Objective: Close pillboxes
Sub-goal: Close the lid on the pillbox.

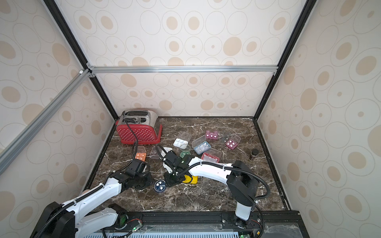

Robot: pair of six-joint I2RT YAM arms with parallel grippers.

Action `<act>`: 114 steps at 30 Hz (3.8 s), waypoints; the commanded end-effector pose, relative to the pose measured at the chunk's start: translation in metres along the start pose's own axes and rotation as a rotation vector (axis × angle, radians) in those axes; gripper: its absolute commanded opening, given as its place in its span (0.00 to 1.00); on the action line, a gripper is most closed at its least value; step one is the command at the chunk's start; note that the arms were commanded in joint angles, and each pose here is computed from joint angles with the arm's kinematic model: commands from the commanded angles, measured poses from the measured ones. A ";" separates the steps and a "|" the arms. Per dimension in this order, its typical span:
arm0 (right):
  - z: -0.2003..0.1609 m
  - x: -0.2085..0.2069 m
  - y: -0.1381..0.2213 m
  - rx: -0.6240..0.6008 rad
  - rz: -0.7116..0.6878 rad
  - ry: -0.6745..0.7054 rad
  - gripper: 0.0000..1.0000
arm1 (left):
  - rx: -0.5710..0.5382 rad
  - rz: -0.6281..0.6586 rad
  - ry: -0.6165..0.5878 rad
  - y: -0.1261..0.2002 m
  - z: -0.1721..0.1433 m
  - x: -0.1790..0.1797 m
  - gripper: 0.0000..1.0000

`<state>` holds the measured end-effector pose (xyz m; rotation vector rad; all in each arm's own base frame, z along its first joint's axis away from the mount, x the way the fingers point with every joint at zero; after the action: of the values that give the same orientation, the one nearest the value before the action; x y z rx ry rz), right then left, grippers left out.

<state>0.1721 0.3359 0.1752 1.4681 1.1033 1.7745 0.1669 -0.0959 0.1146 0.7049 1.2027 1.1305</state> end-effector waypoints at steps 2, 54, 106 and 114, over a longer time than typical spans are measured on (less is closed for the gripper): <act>0.011 0.000 0.012 -0.035 0.044 -0.037 0.29 | 0.048 -0.015 0.015 0.001 -0.012 0.002 0.31; 0.022 0.018 -0.034 0.082 0.120 0.008 0.14 | 0.003 -0.128 0.045 -0.022 -0.007 -0.016 0.18; 0.039 -0.015 -0.052 0.083 0.051 -0.046 0.48 | -0.003 -0.096 -0.002 -0.001 -0.002 -0.015 0.60; 0.039 -0.015 -0.053 0.081 0.035 -0.041 0.48 | 0.045 -0.078 0.012 -0.009 -0.012 -0.009 0.45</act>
<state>0.2101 0.3529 0.1237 1.5908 1.1309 1.7253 0.1634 -0.1128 0.1133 0.6430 1.2514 1.0267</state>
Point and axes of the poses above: each gripper's point midway between its finger pads, its own y axis back along the fingers, its own x axis along the line the jaws close on, z = x × y, the point moved 9 cm from there along y, back along the fingers, and after that the axes turned 14 degrees about -y, right-handed, at the moved point
